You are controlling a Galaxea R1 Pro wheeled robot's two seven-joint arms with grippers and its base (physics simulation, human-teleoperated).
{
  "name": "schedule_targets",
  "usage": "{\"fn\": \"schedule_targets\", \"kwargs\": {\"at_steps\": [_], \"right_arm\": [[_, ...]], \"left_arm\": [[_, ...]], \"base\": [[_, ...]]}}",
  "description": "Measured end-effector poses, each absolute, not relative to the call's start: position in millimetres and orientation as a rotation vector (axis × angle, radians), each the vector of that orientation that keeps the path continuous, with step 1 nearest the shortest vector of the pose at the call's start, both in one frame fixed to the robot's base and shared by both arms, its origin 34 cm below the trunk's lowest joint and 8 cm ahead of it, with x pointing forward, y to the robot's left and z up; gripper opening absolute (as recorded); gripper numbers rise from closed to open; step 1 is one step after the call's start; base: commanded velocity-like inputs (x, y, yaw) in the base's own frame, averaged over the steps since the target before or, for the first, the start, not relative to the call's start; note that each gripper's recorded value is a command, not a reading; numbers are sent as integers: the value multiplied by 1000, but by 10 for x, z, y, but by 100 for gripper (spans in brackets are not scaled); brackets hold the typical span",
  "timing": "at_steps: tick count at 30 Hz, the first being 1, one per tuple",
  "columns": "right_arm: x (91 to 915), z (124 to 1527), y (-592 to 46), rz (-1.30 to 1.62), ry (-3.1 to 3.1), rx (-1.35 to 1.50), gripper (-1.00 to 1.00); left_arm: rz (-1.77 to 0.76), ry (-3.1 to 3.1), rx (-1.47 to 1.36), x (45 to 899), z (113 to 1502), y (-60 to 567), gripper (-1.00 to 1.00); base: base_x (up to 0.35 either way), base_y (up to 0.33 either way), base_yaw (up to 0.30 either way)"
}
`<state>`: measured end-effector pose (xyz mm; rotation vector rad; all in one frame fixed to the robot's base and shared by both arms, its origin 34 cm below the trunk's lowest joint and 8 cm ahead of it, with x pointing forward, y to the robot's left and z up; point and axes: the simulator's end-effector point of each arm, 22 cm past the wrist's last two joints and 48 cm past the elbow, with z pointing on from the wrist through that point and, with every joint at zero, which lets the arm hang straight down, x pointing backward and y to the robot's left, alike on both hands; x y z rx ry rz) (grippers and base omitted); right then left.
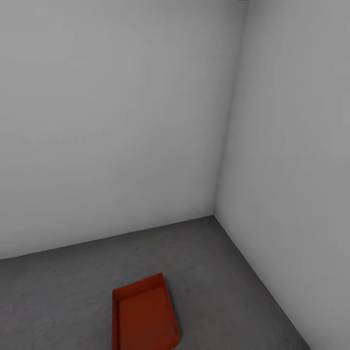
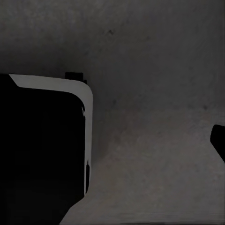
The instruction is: Move the two storage containers from the living room to the garage. In the garage, place one container on the floor and stack the other container on top of it (either order is fine).
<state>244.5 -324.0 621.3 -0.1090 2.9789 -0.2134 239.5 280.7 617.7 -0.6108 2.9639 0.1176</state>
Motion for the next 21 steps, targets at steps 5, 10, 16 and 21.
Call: {"fn": "schedule_targets", "kwargs": {"at_steps": [5,10,16,21], "right_arm": [[2448,6213,-3240,-213,2978,-109,100],[2448,6213,-3240,-213,2978,-109,100],[2445,6212,-3238,-213,2979,-109,100],[2447,6213,-3240,-213,2979,-109,100]], "left_arm": [[118,2964,-610,2395,6177,2807,100],[116,2965,-608,2395,6177,2800,100],[113,2967,-606,2392,6176,2782,100],[109,2969,-605,2391,6175,2761,100]], "base": [[0,0,-254],[0,0,-254],[0,0,-254],[0,0,-254]]}}
